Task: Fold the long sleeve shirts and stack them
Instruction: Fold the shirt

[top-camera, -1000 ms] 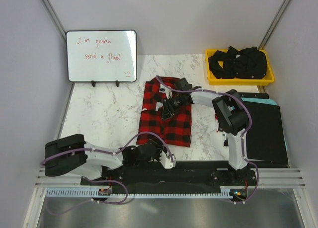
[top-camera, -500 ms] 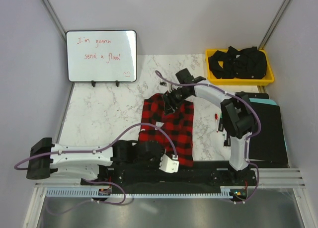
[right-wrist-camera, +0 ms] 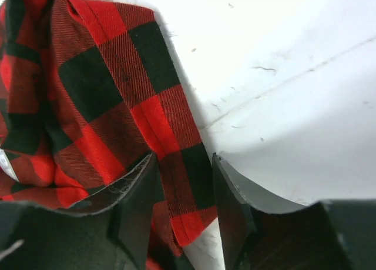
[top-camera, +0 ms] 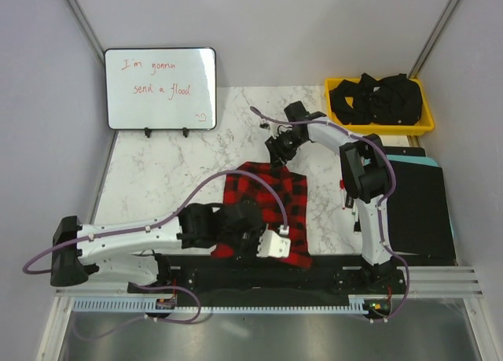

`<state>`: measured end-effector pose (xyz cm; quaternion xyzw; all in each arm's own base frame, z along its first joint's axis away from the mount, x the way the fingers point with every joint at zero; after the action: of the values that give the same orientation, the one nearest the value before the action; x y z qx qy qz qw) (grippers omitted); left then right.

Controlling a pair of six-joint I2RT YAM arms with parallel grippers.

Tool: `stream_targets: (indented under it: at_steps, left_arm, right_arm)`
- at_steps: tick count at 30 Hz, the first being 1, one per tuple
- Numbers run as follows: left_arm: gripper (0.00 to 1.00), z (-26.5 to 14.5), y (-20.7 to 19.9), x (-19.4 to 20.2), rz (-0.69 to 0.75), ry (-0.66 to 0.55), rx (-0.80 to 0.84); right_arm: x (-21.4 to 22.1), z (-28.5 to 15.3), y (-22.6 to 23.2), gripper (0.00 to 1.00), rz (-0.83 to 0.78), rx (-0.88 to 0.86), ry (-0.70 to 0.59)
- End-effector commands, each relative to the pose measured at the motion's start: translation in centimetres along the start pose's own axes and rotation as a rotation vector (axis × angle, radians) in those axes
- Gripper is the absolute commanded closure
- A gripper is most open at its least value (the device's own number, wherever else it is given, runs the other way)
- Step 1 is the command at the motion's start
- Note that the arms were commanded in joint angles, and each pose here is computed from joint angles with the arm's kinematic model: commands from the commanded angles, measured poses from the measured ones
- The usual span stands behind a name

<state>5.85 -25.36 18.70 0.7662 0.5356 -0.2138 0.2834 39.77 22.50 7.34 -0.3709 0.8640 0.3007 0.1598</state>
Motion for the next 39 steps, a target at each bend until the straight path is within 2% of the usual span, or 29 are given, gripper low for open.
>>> stream_targets:
  at_steps: [1, 5, 12, 21, 30, 36, 39]
  left_arm:
    - [0.98, -1.3, 4.4, -1.4, -0.06, -0.077, 0.015]
    - [0.98, -1.6, 9.2, -1.6, -0.017, -0.098, -0.035]
    - [0.98, 0.0, 15.0, 1.7, 0.035, -0.067, -0.037]
    - [0.98, 2.2, 20.6, 5.8, 0.061, -0.044, -0.109]
    - [0.98, 3.2, 24.7, 9.3, 0.115, 0.003, -0.27]
    - [0.98, 4.3, 25.0, 11.0, 0.156, 0.034, -0.361]
    - [0.98, 4.7, 24.9, 11.4, 0.156, 0.031, -0.372]
  right_arm:
    - [1.3, 1.0, 2.0, 0.55, -0.035, -0.089, 0.047]
    - [2.9, 1.8, 3.0, 0.69, -0.037, -0.15, 0.079]
    - [3.6, 1.5, 5.0, 0.77, -0.047, -0.246, 0.067]
    - [3.4, 1.2, 6.1, 0.78, -0.08, -0.296, 0.064]
    - [2.9, 1.1, 6.2, 0.8, -0.109, -0.325, 0.06]
    - [2.7, 1.1, 5.9, 0.81, -0.124, -0.331, 0.062]
    - [2.3, 0.9, 5.5, 0.75, -0.118, -0.325, 0.058]
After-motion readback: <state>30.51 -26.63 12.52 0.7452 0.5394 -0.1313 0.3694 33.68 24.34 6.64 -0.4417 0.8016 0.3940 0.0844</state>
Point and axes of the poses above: each gripper's point midway between its finger pads, its own z axis out along the fingers, its own y axis along the line the jaws close on, x = y × z, the point moved 6 cm from there along -z, back along the fingers, and after that the axes turned 6 degrees about z, right-handed, at the moved point
